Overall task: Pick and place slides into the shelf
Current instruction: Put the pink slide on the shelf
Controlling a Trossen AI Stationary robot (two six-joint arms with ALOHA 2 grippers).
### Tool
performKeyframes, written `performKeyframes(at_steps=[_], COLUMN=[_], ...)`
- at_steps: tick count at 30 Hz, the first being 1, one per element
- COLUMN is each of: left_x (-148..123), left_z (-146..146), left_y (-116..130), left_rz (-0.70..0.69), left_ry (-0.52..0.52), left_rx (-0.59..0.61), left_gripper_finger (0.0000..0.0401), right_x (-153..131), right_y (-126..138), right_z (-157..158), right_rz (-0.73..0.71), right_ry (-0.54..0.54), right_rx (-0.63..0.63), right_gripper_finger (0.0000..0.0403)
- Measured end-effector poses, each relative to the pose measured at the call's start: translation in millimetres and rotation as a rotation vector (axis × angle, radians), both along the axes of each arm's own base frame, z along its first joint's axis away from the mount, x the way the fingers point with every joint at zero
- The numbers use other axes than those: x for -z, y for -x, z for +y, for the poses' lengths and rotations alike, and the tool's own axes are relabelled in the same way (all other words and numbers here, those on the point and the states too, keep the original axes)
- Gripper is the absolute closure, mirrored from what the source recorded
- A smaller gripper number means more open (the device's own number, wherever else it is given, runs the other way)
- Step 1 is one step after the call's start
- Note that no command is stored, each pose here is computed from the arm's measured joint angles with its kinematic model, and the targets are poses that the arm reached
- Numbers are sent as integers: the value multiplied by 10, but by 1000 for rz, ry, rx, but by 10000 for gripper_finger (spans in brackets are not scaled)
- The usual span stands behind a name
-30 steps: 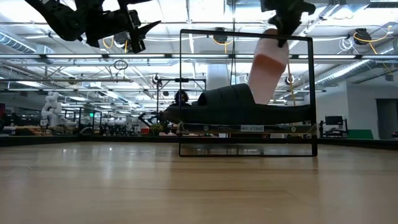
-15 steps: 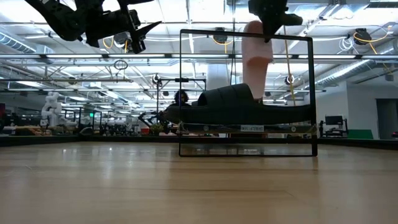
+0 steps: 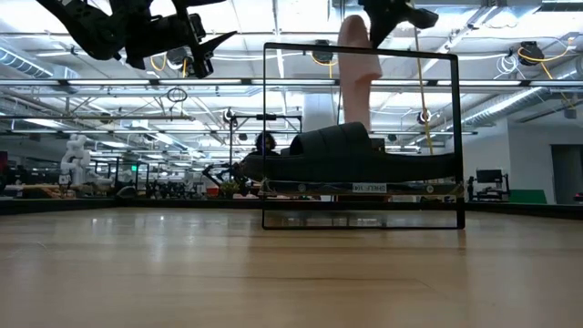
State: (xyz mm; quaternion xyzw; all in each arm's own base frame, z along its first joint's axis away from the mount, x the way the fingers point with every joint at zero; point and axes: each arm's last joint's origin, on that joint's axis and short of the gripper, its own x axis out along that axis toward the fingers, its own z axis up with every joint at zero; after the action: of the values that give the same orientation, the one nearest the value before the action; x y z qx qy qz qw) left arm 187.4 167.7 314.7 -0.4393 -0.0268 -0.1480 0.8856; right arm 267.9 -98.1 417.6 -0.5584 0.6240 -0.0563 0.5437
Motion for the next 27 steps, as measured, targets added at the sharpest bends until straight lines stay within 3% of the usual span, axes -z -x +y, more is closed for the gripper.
performKeyframes(at_steps=[11, 17, 27], left_x=[1, 1, -14], left_z=[0, 0, 8], left_y=[-1, -1, -36], left_rz=[2, -6, -59], left_ry=[9, -20, -61], left_rx=[2, -5, -150], left_gripper_finger=[141, 141, 142], right_x=[88, 82, 75], right_y=[-122, -119, -128], right_z=[24, 22, 19], right_rz=[109, 98, 65], right_ry=[20, 18, 16], right_rx=[-82, -78, -60], right_gripper_finger=[403, 403, 403])
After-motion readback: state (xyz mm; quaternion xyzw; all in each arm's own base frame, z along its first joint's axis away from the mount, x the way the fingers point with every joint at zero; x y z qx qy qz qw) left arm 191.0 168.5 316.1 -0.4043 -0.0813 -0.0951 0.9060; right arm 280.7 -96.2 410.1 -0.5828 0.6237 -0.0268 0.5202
